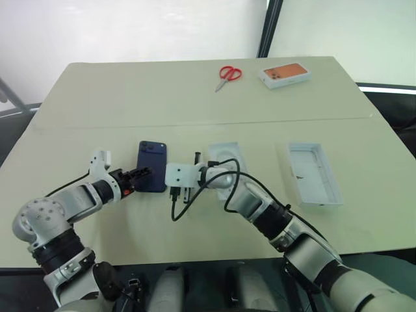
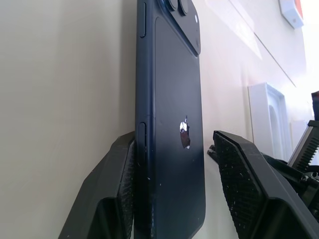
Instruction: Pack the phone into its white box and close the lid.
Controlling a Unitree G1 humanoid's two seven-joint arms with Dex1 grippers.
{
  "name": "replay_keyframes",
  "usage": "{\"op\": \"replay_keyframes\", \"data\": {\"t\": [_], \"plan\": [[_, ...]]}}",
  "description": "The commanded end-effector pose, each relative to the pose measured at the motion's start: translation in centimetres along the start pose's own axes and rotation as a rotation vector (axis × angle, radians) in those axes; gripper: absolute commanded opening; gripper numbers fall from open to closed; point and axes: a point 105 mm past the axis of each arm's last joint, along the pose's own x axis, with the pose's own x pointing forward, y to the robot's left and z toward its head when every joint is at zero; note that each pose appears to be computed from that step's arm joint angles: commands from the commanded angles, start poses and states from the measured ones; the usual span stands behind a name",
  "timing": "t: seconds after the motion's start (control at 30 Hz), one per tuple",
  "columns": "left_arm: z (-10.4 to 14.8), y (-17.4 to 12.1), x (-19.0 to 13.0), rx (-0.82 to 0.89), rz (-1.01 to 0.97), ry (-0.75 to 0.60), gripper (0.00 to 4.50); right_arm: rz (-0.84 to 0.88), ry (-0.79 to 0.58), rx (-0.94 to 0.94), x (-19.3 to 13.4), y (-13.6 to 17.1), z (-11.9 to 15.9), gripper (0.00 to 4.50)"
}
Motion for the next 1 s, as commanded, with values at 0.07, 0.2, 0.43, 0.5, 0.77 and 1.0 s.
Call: {"op": "replay_keyframes", "data": {"t": [0.07,0.2,0.43,0.5,0.77,1.0], "plan": [[1.0,-0.9,-0.5,-0.018,-0.068,-0.05,1.74,-0.053,-0.047,-0.037,-1.0,-1.3,1.5,0.0],[0.6,-0.9,-0.5,-0.006,-0.068,-0.037,0.02,-0.081,-0.049,-0.057,-1.9,-2.1,1.6,0.0],[1.1,-2.2,-0.7,-0.009,-0.145,-0.075,0.02,-0.129,-0.099,-0.054,-4.6,-4.0,3.1,0.0],[1.5,-3.6,-0.7,0.016,-0.203,-0.098,0.02,-0.14,-0.128,-0.02,-6.0,-4.6,3.5,0.0],[-1.2,-10.8,1.9,-0.014,-0.437,-0.115,0.02,-0.119,-0.133,0.081,-12.7,-5.1,0.7,0.0],[-5.8,-13.6,5.6,-0.09,-0.392,0.03,0.02,-0.156,0.028,0.152,-16.8,-5.4,-4.7,0.0]]}}
